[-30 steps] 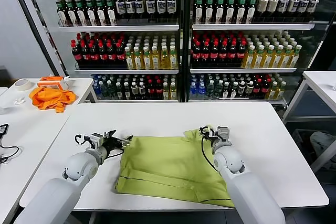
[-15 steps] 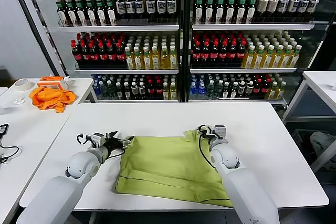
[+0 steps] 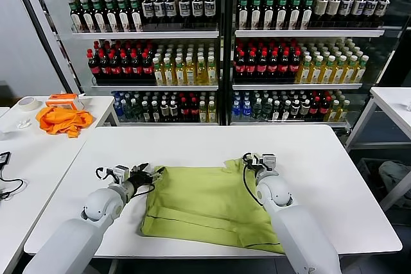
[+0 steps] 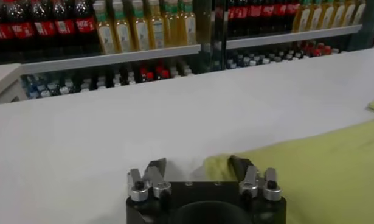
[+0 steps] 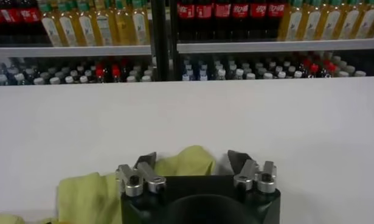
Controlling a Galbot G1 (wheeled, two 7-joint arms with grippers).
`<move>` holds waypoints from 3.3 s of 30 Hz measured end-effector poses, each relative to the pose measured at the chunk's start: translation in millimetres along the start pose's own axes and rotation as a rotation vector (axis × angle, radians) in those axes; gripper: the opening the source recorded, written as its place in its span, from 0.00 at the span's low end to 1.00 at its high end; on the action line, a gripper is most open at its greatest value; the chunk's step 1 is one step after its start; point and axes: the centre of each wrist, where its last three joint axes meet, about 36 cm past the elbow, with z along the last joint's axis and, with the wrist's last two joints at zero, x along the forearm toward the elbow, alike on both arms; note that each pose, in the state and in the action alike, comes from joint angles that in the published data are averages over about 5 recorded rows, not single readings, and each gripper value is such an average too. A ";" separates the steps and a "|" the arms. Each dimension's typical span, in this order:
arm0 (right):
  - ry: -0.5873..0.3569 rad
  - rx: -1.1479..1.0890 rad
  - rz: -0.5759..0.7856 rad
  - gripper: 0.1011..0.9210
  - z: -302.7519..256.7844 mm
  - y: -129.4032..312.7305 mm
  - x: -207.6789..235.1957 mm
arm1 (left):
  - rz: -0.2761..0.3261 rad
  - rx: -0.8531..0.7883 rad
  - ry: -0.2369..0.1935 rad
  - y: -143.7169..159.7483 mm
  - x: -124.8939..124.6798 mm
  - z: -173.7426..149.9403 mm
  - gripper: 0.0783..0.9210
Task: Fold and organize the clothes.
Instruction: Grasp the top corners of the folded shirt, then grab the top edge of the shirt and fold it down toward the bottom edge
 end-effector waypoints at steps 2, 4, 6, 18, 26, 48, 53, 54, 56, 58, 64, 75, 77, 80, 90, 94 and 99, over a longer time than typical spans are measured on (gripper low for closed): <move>0.001 0.000 -0.001 0.51 0.4 0.1 0.1 | 0.006 0.003 0.001 -1.6 0.0 1.7 0.52; 0.001 -0.001 -0.003 0.44 0.7 0.4 0.1 | 0.012 0.006 0.002 -3.4 0.0 3.0 0.45; 0.000 0.000 -0.005 0.37 0.8 0.9 0.3 | 0.018 0.007 0.001 -4.6 0.0 3.5 0.38; -0.043 0.031 -0.016 0.01 4.7 1.1 8.0 | 0.038 0.035 -0.036 -0.4 4.2 -6.6 0.01; -0.088 0.044 -0.022 0.01 -4.0 -4.3 36.2 | 0.050 0.032 -0.072 -1.1 20.6 -7.8 0.00; -0.114 0.070 -0.061 0.01 43.5 -21.1 161.3 | 0.114 0.010 -0.105 -29.6 86.5 32.0 0.00; -0.102 0.084 -0.051 0.01 53.2 -23.5 174.1 | 0.125 0.011 -0.094 -34.8 91.4 42.6 0.00; -0.100 0.087 -0.048 0.01 54.7 -24.1 175.7 | 0.127 0.011 -0.092 -35.6 92.2 44.0 0.00; -0.095 0.093 -0.041 0.01 57.5 -25.5 177.9 | 0.129 0.009 -0.088 -36.6 93.5 46.1 0.00; -0.090 0.098 -0.036 0.01 60.1 -26.8 179.6 | 0.130 0.008 -0.086 -36.8 94.8 47.3 0.00; -0.081 0.104 -0.035 0.01 65.6 -27.6 187.1 | 0.130 0.004 -0.082 -36.0 98.2 48.5 0.00; -0.074 0.110 -0.045 0.01 71.9 -26.8 202.1 | 0.146 0.011 -0.087 -41.5 104.5 48.3 0.00; -0.072 0.110 -0.048 0.01 72.9 -26.2 204.7 | 0.143 0.011 -0.088 -40.4 105.0 47.5 0.00; -0.069 0.112 -0.049 0.01 73.5 -25.9 207.8 | 0.140 0.013 -0.088 -38.7 106.4 46.9 0.00; -0.056 0.122 -0.042 0.01 77.2 -25.4 209.3 | 0.137 0.033 -0.081 -35.9 112.8 47.0 0.00; -0.050 0.127 -0.041 0.01 78.8 -25.4 209.7 | 0.133 0.042 -0.078 -33.7 114.8 48.5 0.00; -0.048 0.130 -0.042 0.01 79.6 -24.9 210.2 | 0.137 0.051 -0.076 -34.0 118.8 50.2 0.00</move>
